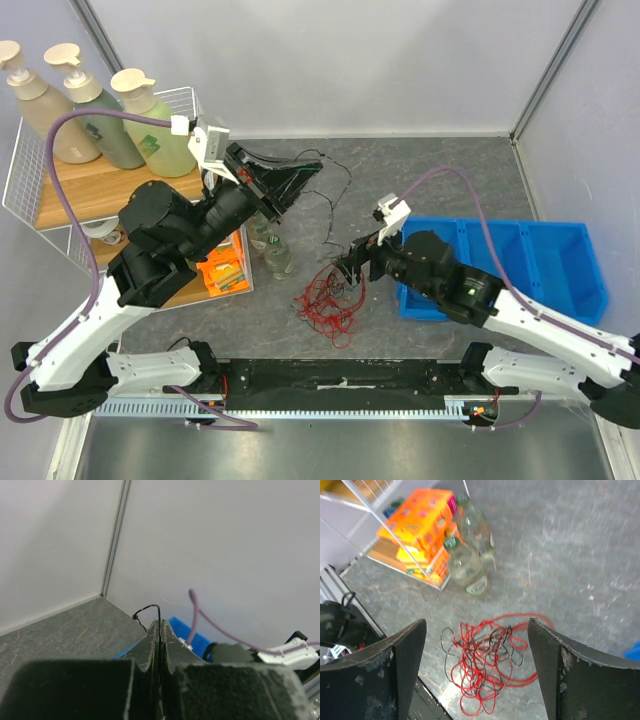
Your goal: Untangle the cables
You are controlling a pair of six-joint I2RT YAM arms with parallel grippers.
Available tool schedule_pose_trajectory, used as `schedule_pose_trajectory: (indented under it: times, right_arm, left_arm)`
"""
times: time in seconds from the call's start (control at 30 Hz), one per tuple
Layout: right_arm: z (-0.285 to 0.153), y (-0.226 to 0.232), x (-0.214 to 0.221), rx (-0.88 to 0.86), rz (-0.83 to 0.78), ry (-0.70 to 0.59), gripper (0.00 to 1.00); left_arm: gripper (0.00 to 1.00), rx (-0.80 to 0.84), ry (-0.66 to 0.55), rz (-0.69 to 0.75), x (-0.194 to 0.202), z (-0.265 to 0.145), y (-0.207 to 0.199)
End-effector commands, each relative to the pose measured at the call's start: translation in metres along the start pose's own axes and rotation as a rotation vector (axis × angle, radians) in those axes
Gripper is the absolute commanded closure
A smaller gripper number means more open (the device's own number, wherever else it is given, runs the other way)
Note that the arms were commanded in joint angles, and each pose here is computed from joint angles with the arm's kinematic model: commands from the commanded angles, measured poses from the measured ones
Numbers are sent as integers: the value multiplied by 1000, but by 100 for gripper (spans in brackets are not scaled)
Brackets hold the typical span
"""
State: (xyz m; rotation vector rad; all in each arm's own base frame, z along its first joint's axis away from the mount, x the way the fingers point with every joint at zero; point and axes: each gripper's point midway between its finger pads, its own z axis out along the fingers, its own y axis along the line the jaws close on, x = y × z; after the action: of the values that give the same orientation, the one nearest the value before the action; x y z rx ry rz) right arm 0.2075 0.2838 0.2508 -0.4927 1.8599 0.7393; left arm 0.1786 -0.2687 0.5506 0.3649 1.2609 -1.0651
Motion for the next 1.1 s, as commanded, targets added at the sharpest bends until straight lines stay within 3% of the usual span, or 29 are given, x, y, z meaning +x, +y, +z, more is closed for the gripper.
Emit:
schedule_pose_trajectory:
  times: [0.0, 0.07, 0.17, 0.33, 0.57, 0.77, 1.0, 1.07]
  right_arm:
    - [-29, -6, -45, 34, -124, -68, 8]
    - [-36, -19, -52, 105, -143, -78, 7]
    - [-43, -13, -55, 62, -149, -81, 7]
    - [-62, 17, -68, -119, -114, -168, 9]
    - [-78, 82, -96, -462, 80, -280, 21]
    - [-75, 101, -87, -574, 154, -250, 25]
    - [-64, 94, -93, -502, 175, -230, 28]
    - [-56, 82, -90, -423, 153, -215, 22]
  left_arm:
    - [98, 56, 55, 28, 12, -4, -7]
    - [98, 64, 76, 35, 18, -8, -7]
    - [98, 55, 97, 38, 25, -13, -4]
    - [98, 23, 107, 31, 33, -19, 4]
    - [98, 3, 126, 16, 43, -19, 9]
    - [98, -8, 124, 8, 45, -20, 11]
    - [98, -6, 153, 15, 57, -20, 13]
    - [98, -6, 161, 17, 59, -20, 13]
